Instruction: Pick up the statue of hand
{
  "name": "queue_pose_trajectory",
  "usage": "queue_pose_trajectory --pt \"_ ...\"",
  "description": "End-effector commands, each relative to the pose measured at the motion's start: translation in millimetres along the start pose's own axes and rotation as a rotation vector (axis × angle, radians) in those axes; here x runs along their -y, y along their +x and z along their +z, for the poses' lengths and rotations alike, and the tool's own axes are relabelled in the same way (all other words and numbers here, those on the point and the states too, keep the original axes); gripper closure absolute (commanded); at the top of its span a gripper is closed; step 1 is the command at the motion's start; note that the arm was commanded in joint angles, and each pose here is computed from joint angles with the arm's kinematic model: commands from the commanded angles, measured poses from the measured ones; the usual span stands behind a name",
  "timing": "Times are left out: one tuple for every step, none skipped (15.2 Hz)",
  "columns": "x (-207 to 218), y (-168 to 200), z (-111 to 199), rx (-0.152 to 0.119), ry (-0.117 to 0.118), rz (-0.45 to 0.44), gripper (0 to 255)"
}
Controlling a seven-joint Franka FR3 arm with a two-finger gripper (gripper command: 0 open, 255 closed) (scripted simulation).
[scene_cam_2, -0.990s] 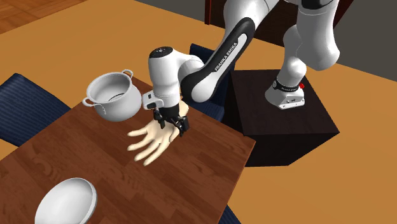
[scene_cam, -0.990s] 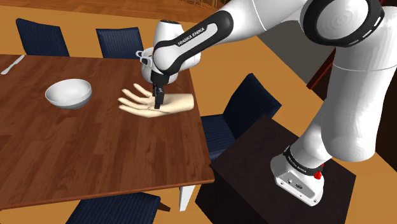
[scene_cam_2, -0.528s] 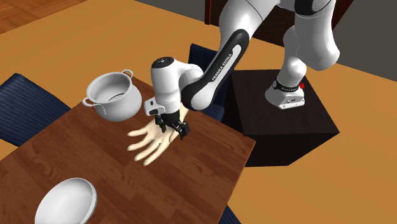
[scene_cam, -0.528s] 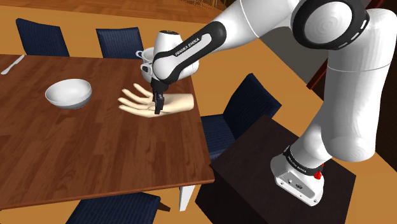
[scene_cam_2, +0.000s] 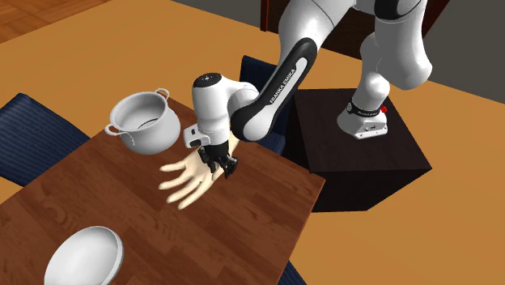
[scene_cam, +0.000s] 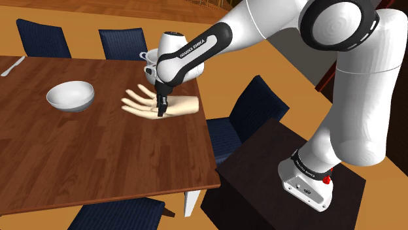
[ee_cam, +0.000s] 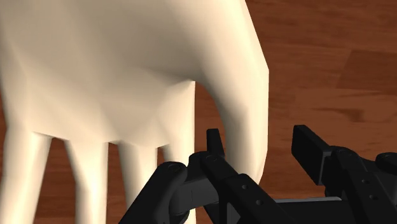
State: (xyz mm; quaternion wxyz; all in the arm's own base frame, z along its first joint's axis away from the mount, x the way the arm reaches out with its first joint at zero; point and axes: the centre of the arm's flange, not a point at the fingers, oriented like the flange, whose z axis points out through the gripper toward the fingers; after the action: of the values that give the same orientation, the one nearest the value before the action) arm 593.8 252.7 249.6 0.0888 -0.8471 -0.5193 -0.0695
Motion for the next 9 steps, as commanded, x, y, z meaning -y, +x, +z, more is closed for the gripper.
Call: queue_pose_trajectory --pt "-1 -1 1 0.002 0.001 0.003 255" --pt "0 -1 1 0.002 0.001 0.003 255" --pt "0 0 -4 0.002 0.001 0.003 255" --pt "1 1 -9 0.002 0.001 0.003 255" --pt "1 2 -15 0.002 0.001 0.003 255" --pt "1 3 -20 0.002 0.001 0.003 255" --pt "2 4 -25 0.002 0.001 0.003 255" --pt "2 5 -30 0.002 0.001 0.003 255" --pt "3 6 -35 0.002 0.001 0.003 255"
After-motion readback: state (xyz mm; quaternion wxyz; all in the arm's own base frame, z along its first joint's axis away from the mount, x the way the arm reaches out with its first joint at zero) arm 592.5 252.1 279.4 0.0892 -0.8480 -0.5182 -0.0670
